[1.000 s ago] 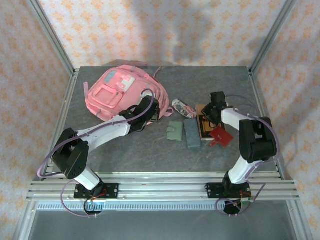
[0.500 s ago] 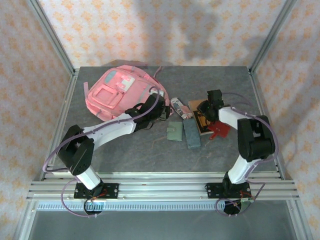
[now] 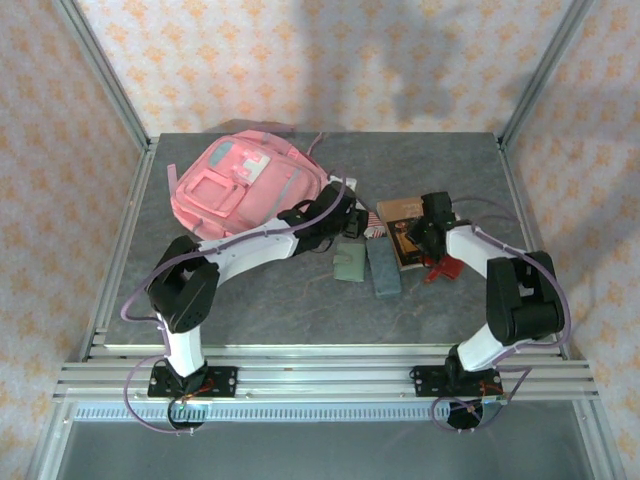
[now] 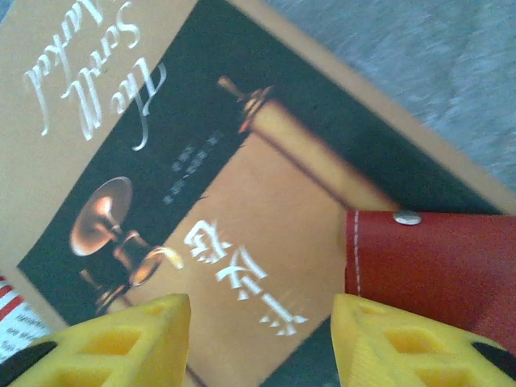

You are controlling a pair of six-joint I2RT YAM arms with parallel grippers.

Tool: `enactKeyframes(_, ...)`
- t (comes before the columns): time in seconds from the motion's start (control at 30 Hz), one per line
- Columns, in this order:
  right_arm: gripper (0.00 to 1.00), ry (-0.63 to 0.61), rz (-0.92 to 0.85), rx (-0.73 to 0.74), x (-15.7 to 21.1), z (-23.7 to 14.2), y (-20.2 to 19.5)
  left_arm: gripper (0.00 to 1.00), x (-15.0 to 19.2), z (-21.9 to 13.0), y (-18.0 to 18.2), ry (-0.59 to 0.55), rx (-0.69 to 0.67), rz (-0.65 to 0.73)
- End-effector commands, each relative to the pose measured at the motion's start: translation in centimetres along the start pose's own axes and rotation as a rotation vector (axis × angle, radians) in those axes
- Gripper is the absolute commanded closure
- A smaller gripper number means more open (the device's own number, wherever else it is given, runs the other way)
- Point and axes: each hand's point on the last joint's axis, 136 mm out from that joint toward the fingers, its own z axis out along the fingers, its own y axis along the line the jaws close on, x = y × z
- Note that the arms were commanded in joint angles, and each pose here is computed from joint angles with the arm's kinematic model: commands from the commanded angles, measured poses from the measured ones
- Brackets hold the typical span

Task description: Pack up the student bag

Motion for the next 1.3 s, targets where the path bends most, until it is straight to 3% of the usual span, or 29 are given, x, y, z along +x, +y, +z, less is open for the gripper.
enactKeyframes(0.0,0.51,-0.056,-0.027,0.141,-0.9,-1.7,-3.2,0.49,-0.9,0.0,-1.1,-0.022,0.03,-0.019)
enactKeyframes(0.33,0.5,-0.107,-0.035,0.222,-1.2,-3.7,-6.6,0.49,-0.3,1.2,-2.6,0.01,0.07,-0.009)
enactKeyframes(0.6,0.49,-0.164,-0.049,0.013,-5.3,-4.2,0.0,0.49,1.0,3.6,-4.3,0.057,0.113,-0.022)
enactKeyframes(0.73,0.39,-0.169,-0.064,0.029,-7.2,-2.6,1.1,0.48,1.0,5.4,-5.2,0.083,0.134,-0.042)
enactKeyframes(1.0,0.34,-0.065,-0.013,-0.034,-6.8,1.0,-0.4,0.48,1.7,8.7,-6.5,0.131,0.163,-0.087)
enactKeyframes(1.27,0.4,0.108,-0.029,-0.156,-2.3,2.5,0.3,0.48,2.8,10.1,-6.5,0.172,0.164,-0.09)
